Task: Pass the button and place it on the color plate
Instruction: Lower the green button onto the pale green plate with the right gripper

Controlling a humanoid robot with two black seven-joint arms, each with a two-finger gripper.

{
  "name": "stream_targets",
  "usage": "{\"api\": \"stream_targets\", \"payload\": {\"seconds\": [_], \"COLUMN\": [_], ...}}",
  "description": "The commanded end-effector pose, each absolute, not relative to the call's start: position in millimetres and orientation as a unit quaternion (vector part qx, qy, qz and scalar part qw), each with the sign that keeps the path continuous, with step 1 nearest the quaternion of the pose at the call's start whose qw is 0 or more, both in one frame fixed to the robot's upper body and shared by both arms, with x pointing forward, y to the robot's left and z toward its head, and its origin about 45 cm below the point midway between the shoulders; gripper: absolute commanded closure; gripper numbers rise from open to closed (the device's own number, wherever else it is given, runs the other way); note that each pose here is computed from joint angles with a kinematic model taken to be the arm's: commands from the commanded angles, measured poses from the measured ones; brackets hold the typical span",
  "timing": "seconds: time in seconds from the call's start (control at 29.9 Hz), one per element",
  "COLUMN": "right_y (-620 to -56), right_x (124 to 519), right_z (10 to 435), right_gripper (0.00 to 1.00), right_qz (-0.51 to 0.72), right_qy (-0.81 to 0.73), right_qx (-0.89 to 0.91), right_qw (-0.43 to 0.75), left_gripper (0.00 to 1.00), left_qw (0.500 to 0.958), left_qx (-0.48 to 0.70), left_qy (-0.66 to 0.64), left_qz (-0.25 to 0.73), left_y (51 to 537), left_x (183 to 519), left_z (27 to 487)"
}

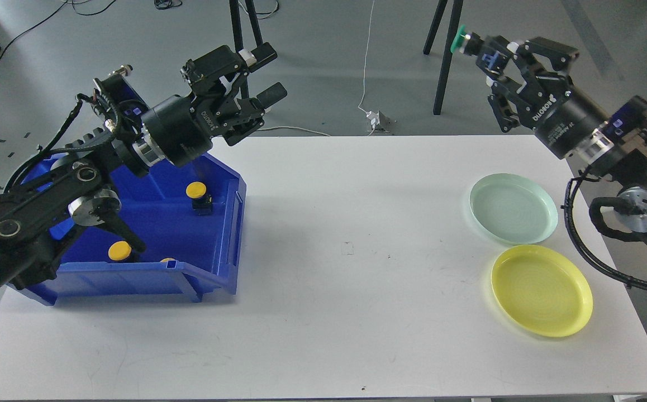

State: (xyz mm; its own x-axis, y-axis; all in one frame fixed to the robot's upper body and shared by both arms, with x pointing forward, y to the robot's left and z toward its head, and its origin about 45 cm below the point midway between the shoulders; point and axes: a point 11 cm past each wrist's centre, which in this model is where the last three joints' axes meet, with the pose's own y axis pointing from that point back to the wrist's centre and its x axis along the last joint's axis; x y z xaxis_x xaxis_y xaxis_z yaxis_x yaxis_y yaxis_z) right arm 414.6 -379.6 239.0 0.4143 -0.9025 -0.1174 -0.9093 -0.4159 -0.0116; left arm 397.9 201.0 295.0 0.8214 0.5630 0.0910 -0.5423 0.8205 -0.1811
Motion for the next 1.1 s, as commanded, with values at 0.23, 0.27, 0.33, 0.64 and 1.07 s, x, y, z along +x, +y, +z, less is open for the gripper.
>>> {"api": "stream_targets", "payload": {"seconds": [0.23,0.27,0.33,0.64,1.07], "right_y": [-461.3,-454.3,-447.3,-423.2,-419.8], "right_x": [365.1,365.1,364.5,375.2,377.2], "right_z": [105.0,98.7,89.7,82.8,83.0], "right_gripper": [0.89,0.89,0.89,0.87,0.64], "right_qz": [0.103,0.105,0.105,0.091,0.095], "right_qy": [0.648,0.642,0.640,0.635,0.639], "right_qx": [-0.739,-0.742,-0.741,-0.743,-0.742], "right_qw": [-0.152,-0.160,-0.175,-0.190,-0.179], "left_gripper": [0.20,0.20,0.20,0.20,0.20], "left_qw": [0.953,0.953,0.953,0.953,0.953], "left_qx": [-0.081,-0.080,-0.080,-0.078,-0.077], "left_qy": [-0.060,-0.060,-0.060,-0.055,-0.053], "left_qz": [0.285,0.285,0.285,0.287,0.287], "left_y": [189.1,189.7,189.7,191.5,191.7], "left_x": [397.5,397.1,397.1,395.6,395.0], "left_z": [289.4,288.4,288.4,284.1,282.4]}}
